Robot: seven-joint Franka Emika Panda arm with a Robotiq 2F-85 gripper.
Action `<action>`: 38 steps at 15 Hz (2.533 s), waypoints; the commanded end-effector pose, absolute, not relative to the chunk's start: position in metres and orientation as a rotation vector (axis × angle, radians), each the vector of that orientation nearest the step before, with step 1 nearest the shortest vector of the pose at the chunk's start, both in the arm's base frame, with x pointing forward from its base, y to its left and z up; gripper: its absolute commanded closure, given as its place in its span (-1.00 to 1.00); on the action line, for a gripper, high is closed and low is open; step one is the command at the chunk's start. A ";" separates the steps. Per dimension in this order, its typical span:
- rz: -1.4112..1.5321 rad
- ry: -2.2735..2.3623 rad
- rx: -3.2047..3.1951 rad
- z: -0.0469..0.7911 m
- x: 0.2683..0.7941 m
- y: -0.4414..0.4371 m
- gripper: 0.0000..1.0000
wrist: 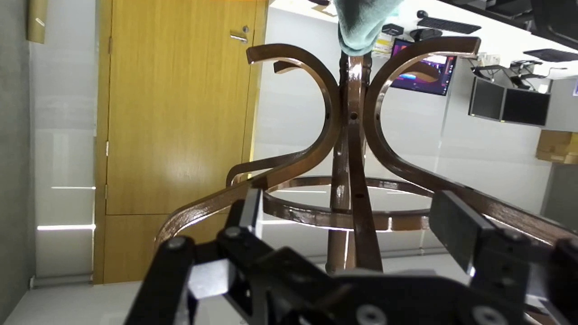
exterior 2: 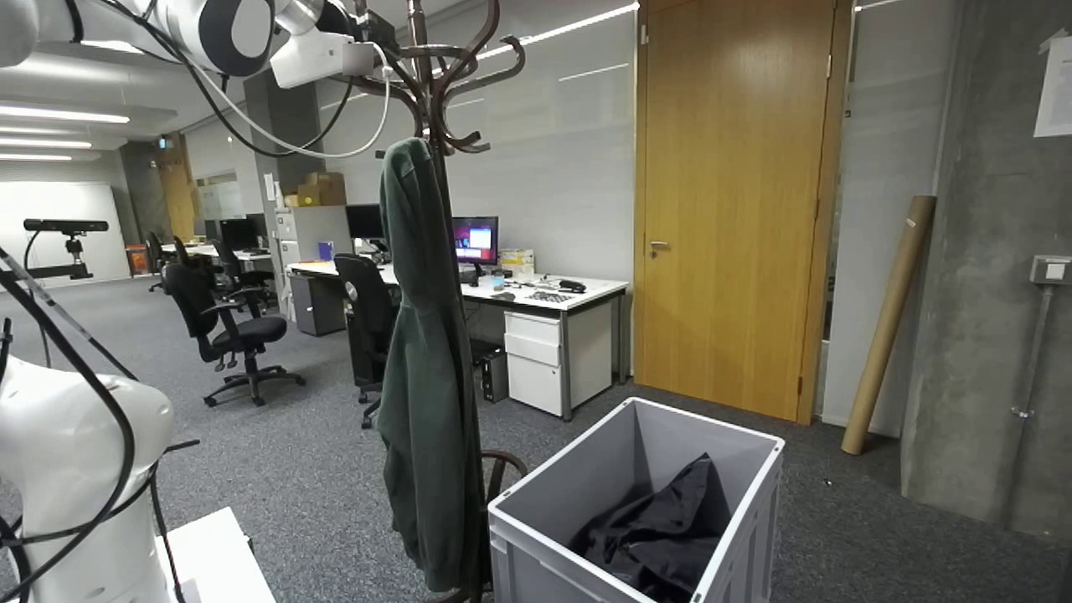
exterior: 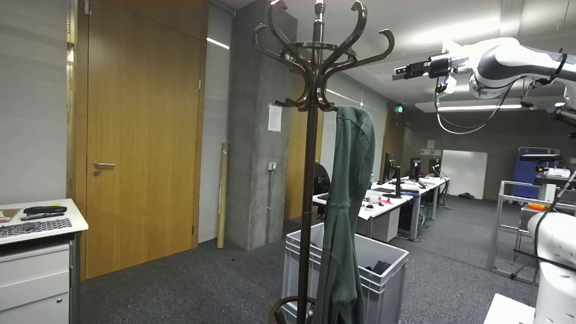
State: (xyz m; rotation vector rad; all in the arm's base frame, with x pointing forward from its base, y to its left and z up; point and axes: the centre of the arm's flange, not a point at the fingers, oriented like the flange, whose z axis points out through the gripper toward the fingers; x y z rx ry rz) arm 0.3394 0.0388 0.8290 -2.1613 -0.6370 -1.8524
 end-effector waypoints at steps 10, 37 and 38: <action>-1.913 -0.733 -2.035 0.875 0.362 0.061 -1.00; -1.816 -0.952 -1.886 0.894 0.366 0.110 -1.00; -1.811 -0.948 -1.882 0.896 0.366 0.115 -1.00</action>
